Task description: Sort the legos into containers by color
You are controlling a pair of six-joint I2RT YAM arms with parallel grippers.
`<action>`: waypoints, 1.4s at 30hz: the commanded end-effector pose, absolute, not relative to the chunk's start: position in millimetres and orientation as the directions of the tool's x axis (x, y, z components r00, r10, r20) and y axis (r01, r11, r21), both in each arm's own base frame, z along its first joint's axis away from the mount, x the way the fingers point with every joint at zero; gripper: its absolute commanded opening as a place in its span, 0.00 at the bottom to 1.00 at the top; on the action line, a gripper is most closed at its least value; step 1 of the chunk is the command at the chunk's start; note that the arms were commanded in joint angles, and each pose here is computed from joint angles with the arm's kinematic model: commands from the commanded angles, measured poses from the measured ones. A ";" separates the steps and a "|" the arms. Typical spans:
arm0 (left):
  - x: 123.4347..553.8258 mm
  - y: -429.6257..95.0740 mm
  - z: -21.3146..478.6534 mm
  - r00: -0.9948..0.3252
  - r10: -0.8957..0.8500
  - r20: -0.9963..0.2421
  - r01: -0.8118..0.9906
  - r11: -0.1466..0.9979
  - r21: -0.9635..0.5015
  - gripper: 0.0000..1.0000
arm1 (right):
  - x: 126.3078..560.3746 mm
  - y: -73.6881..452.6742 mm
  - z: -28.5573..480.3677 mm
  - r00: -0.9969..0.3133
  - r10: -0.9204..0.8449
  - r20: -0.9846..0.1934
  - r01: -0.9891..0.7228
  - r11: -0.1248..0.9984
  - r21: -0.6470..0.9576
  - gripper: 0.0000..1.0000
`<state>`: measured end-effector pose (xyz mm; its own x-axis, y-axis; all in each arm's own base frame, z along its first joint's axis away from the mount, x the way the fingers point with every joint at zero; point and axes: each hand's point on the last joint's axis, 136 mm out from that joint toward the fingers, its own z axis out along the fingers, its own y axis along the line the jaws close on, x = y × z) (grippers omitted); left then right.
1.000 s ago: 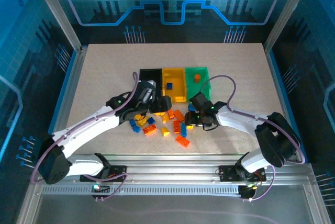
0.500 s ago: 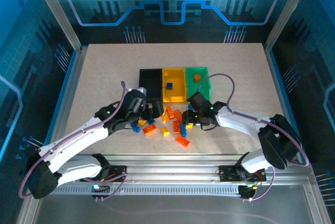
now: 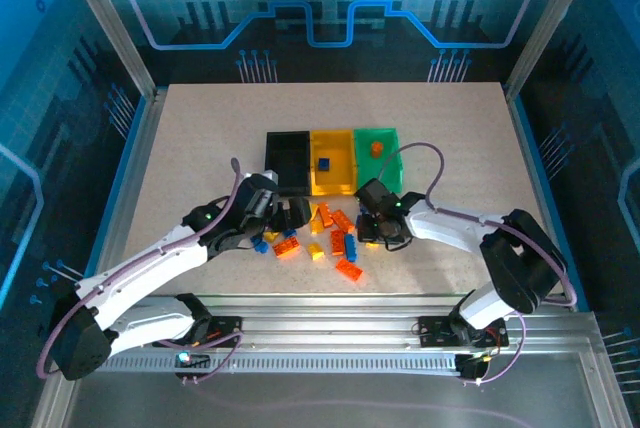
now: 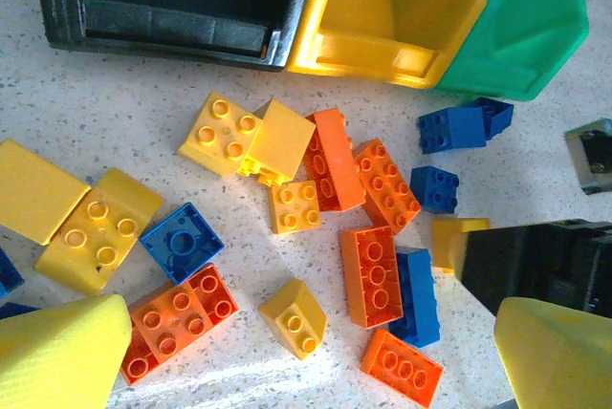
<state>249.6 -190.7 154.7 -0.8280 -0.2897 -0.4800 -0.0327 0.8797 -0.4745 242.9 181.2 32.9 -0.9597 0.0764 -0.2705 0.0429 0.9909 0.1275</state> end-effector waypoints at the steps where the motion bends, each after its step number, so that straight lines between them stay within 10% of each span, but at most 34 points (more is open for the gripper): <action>1: 252.3 -185.0 154.4 -0.816 -0.309 -0.489 -0.050 0.880 -0.472 0.99 | 233.3 150.6 29.4 -0.959 0.116 -0.259 0.109 0.993 0.042 0.50; 18: 229.0 -123.0 130.2 -0.789 -0.406 -0.461 -0.210 0.884 -0.418 0.99 | 257.3 210.4 109.7 -0.895 -0.076 -0.439 -0.185 0.960 0.212 0.21; 42: 193.7 -93.6 121.7 -0.772 -0.487 -0.408 -0.297 0.844 -0.446 0.99 | 416.4 427.2 148.0 -0.790 -0.209 -0.577 -0.424 0.865 0.267 0.37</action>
<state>199.3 -95.2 125.9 -0.7623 -0.4796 -0.4345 -0.2796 0.8496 -0.4473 404.3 431.2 149.6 -0.7820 -0.2033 -0.5892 -0.4361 0.8538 0.2843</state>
